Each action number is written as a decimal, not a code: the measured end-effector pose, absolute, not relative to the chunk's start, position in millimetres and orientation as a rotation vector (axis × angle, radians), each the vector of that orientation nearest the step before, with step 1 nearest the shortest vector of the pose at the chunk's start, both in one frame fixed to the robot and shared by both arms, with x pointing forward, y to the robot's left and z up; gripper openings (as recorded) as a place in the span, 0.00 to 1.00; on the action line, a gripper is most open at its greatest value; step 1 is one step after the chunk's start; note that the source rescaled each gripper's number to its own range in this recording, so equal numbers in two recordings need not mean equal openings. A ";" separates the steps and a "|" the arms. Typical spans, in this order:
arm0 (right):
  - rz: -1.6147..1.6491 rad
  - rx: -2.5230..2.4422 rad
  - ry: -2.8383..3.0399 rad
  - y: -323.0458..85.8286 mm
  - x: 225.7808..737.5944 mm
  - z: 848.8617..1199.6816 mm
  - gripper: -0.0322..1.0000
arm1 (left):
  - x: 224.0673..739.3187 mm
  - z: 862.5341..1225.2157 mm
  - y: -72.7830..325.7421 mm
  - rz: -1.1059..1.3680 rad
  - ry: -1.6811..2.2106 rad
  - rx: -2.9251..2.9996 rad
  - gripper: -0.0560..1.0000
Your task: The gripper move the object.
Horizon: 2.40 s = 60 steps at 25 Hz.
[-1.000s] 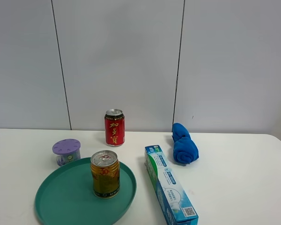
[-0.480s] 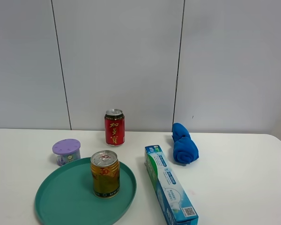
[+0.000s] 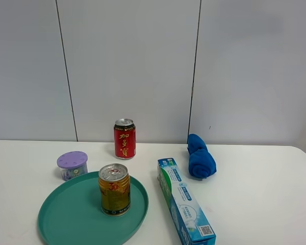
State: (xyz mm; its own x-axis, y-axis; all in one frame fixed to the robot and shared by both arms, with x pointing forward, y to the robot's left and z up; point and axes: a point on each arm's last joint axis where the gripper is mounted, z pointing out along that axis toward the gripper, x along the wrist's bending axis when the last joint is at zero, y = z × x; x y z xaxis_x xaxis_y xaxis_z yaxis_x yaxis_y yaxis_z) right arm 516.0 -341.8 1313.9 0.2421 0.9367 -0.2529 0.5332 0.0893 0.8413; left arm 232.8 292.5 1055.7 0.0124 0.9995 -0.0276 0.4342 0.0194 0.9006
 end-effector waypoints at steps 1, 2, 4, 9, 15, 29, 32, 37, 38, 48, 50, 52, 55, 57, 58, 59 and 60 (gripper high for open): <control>0.540 1.577 1.387 -347.0 508.6 1318.1 0.79 | 232.8 1055.7 292.5 0.930 1.528 1.520 1.00; 0.543 1.579 1.357 -351.2 499.5 1323.4 0.79 | 232.8 1055.7 292.5 0.930 1.528 1.520 1.00; 0.553 1.574 1.311 -355.5 482.4 1332.4 0.79 | 232.8 1055.7 292.5 0.930 1.528 1.520 1.00; 0.539 1.574 1.317 -352.5 445.7 1328.5 0.79 | 232.8 1055.7 292.5 0.930 1.528 1.520 1.00; 0.449 1.651 1.420 -344.6 388.2 1272.2 0.79 | 232.8 1055.7 292.5 0.930 1.528 1.520 1.00; 0.698 1.599 1.377 -311.3 232.6 1111.4 0.79 | 232.8 1055.7 292.5 0.930 1.528 1.520 1.00; 0.762 1.566 1.347 -306.9 217.1 1092.3 0.79 | 232.8 1055.7 292.5 0.930 1.528 1.520 1.00; 0.806 1.589 1.380 -302.7 218.4 1072.9 0.79 | 232.8 1055.7 292.5 0.930 1.528 1.520 1.00; 0.815 1.598 1.393 -302.1 223.1 1066.7 0.79 | 232.8 1055.7 292.5 0.930 1.528 1.520 1.00; 0.857 1.621 1.433 -298.6 232.7 1052.8 0.79 | 232.8 1055.7 292.5 0.930 1.528 1.520 1.00; 0.857 1.620 1.435 -298.6 232.8 1052.8 0.79 | 232.8 1055.7 292.5 0.930 1.528 1.520 1.00; 0.857 1.619 1.435 -298.6 232.8 1052.8 0.79 | 232.8 1055.7 292.5 0.930 1.528 1.520 1.00; 0.855 1.619 1.434 -298.7 232.7 1052.8 0.79 | 232.8 1055.7 292.5 0.930 1.528 1.520 1.00; 0.853 1.625 1.426 -299.2 232.7 1052.8 0.79 | 232.8 1055.7 292.5 0.930 1.528 1.520 1.00; 0.850 1.625 1.425 -299.4 232.6 1052.8 0.79 | 232.8 1055.7 292.5 0.930 1.528 1.520 1.00; 0.850 1.625 1.425 -299.5 232.6 1052.8 0.79 | 232.8 1055.7 292.5 0.930 1.528 1.520 1.00; 0.849 1.625 1.425 -299.5 232.6 1052.8 0.79 | 232.8 1055.7 292.5 0.930 1.528 1.520 1.00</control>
State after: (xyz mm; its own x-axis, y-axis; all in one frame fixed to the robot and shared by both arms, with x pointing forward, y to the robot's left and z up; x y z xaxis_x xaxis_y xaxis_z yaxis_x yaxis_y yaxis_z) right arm 232.6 -299.5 1052.8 0.1411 0.9898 -0.0181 0.4552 -0.0486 0.8891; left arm 232.8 292.5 1055.7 0.0124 0.9995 -0.0276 0.4342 0.0194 0.9006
